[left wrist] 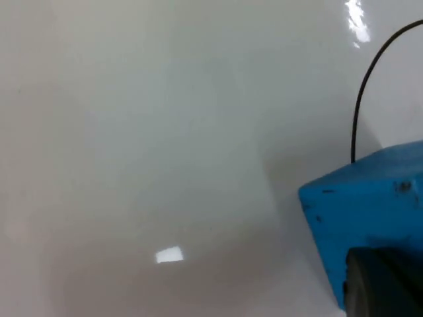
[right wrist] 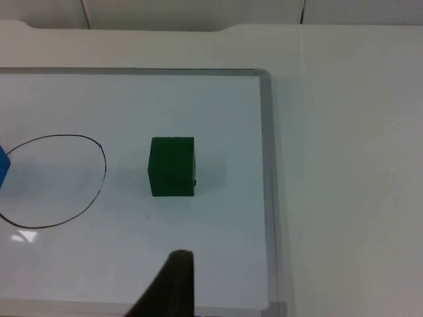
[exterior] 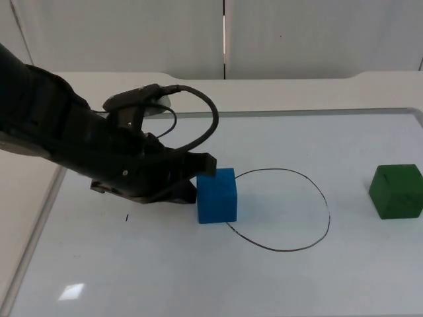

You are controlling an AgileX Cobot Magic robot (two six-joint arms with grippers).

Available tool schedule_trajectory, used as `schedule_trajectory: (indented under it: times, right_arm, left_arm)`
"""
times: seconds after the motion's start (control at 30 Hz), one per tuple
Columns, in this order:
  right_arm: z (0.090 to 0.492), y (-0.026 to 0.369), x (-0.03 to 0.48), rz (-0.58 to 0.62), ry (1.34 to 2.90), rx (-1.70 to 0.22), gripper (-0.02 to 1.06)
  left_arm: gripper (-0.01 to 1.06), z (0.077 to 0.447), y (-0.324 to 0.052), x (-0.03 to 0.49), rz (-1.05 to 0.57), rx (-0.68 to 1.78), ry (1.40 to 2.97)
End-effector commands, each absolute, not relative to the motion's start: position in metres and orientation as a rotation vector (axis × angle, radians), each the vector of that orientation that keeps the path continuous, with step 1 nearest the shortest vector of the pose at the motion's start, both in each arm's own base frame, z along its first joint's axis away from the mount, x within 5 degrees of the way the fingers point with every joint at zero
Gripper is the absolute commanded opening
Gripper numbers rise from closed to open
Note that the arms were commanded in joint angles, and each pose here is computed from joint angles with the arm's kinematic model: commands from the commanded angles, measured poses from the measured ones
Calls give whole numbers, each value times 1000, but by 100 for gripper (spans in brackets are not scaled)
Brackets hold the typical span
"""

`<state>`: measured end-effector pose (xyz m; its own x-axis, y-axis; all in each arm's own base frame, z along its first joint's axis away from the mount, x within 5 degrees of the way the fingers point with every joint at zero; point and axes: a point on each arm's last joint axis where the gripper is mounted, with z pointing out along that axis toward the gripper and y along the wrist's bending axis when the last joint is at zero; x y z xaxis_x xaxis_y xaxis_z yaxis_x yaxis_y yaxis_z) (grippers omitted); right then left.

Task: Push the two cubes into the marked area.

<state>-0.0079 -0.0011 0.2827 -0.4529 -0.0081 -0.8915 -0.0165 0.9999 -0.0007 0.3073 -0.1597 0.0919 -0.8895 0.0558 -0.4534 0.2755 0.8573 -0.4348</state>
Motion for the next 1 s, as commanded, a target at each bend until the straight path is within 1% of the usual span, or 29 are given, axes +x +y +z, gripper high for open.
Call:
schedule_trajectory:
  times: [0.0, 0.13, 0.43, 0.6, 0.7, 0.97]
  right_arm:
    - [280, -1, -7, 7, 2047, -16, 105]
    - [280, -1, -7, 7, 2047, -16, 105]
    - [280, -1, -7, 7, 2047, -16, 105]
    - [280, -1, -7, 7, 2047, -16, 105]
    - [280, -1, -7, 7, 2047, -16, 105]
    - [280, -1, -7, 7, 2047, -16, 105]
  left_arm:
    - [0, 94, -167, 307, -715, 263, 2589]
    - [0, 96, -173, 310, -678, 284, 2573]
    - [0, 97, -175, 312, -675, 289, 2567]
    - [0, 97, -182, 307, -682, 321, 2567]
    - [0, 97, -190, 308, -646, 343, 2562]
    - [0, 88, -193, 308, -677, 346, 2584]
